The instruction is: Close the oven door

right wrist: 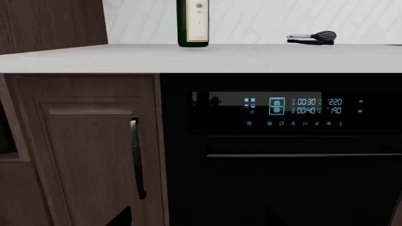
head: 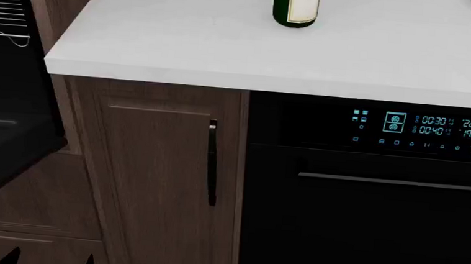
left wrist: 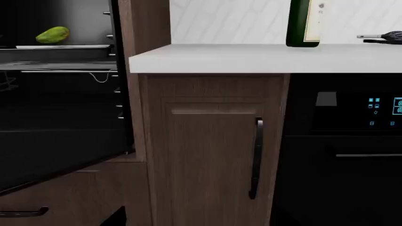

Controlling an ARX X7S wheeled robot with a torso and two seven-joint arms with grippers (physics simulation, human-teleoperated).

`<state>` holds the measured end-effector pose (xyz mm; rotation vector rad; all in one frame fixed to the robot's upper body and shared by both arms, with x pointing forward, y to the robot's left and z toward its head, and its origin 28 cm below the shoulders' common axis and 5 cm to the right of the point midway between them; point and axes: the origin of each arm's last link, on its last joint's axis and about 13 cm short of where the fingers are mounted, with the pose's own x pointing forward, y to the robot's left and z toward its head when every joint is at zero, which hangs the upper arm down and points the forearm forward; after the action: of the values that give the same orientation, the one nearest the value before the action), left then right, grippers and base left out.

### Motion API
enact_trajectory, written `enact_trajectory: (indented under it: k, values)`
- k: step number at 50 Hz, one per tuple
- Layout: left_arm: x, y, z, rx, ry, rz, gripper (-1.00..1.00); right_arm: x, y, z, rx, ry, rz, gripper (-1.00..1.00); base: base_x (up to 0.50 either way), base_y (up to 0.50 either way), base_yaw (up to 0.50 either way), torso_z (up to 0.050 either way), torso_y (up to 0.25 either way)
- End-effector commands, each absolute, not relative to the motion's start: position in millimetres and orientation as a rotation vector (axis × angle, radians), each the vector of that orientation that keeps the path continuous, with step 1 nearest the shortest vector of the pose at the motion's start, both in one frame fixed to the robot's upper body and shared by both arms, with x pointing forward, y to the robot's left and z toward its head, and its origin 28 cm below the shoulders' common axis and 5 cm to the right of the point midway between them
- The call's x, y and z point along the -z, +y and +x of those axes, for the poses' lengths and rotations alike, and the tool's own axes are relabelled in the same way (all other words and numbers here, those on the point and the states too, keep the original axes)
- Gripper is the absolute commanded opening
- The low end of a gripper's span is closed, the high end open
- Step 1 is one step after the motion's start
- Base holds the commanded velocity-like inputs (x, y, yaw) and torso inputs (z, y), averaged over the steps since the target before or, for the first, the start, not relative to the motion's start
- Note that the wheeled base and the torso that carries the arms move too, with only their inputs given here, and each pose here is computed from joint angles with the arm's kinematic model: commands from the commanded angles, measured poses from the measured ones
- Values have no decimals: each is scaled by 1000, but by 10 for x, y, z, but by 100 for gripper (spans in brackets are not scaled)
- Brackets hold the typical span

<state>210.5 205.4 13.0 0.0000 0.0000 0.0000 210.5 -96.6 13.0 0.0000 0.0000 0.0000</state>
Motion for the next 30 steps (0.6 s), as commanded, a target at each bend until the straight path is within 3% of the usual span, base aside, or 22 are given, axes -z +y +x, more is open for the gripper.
enact_trajectory:
  k: [1, 16, 30]
  values:
    - [-130, 2054, 2104, 0, 0, 0, 100, -130, -963, 2105, 0, 0, 0, 100, 0, 0, 0, 0, 0]
    - [-126, 2100, 2139, -37, 56, -39, 100, -117, -940, 2114, -5, -1, -32, 100, 0, 0, 0, 0, 0]
    - [-106, 2077, 2145, -23, 58, -7, 100, -119, -955, 2118, 1, -2, -7, 100, 0, 0, 0, -49, 0]
